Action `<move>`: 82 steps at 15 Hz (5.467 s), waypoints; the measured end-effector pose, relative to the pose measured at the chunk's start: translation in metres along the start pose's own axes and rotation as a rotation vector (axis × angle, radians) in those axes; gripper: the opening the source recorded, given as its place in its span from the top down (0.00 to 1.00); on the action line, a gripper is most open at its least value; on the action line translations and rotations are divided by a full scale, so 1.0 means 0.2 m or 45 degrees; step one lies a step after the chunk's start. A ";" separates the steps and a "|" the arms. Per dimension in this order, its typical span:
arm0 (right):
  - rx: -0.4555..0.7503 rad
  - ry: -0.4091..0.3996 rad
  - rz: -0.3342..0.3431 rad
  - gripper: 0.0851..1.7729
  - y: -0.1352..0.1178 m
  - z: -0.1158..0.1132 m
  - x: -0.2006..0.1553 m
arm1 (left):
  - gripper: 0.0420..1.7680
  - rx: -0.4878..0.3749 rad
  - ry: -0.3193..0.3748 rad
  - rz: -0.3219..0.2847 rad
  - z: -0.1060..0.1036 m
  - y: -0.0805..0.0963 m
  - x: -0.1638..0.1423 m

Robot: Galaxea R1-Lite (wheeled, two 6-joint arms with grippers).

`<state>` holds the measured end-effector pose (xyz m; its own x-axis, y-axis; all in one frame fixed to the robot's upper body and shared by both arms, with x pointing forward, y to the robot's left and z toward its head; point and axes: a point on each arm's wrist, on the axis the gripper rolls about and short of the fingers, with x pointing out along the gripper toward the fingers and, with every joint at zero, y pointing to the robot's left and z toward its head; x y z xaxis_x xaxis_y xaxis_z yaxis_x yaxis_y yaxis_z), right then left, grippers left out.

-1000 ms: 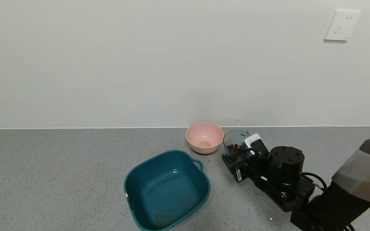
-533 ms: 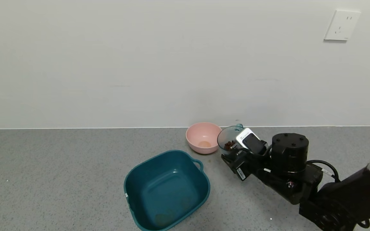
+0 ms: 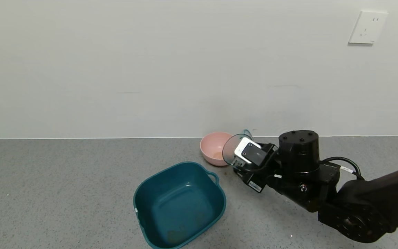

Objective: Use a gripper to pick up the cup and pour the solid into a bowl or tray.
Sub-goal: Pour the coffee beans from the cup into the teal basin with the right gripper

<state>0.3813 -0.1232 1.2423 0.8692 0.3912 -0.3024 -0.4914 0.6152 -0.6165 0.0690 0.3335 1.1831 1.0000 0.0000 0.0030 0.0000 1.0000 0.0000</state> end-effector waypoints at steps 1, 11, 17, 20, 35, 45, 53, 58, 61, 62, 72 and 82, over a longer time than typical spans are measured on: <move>-0.029 0.017 -0.006 0.25 0.00 0.03 0.01 | 0.01 0.000 0.000 0.000 0.00 0.00 0.00; -0.351 0.169 -0.016 0.25 0.08 0.19 0.11 | 0.01 0.000 0.001 0.000 0.00 0.00 0.00; -0.574 0.192 -0.040 0.25 0.16 0.24 0.14 | 0.01 0.000 0.000 0.000 0.00 0.00 0.00; -0.680 0.201 -0.054 0.25 0.19 0.26 0.15 | 0.01 0.000 0.000 0.000 0.00 0.00 0.00; -1.051 0.188 -0.019 0.25 0.32 0.32 0.12 | 0.01 0.000 0.000 -0.001 0.00 0.00 0.00; -1.207 0.206 -0.056 0.25 0.40 0.35 0.10 | 0.01 0.000 0.000 0.000 0.00 0.00 0.00; -1.246 0.222 -0.047 0.25 0.43 0.34 0.10 | 0.01 0.000 0.000 0.000 0.00 0.00 0.00; -1.295 0.261 -0.047 0.25 0.45 0.31 0.09 | 0.01 0.000 0.000 0.000 0.00 0.00 0.00; -1.334 0.266 -0.041 0.25 0.45 0.31 0.09 | 0.01 0.000 0.000 0.000 0.00 0.00 0.00; -1.338 0.266 -0.039 0.25 0.45 0.31 0.09 | 0.01 0.000 0.000 0.000 0.00 0.00 0.00; -1.351 0.293 -0.043 0.25 0.46 0.30 0.08 | 0.01 0.000 0.000 0.000 0.00 0.00 0.00; -1.361 0.301 -0.043 0.25 0.46 0.30 0.08 | 0.01 0.000 0.000 0.000 0.00 0.00 0.00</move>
<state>0.3462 -0.0194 1.2233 0.9261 0.1737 -0.3350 -0.2648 -0.3334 -0.9048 0.0690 0.3335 1.1831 1.0000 0.0000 0.0030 0.0000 1.0000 0.0000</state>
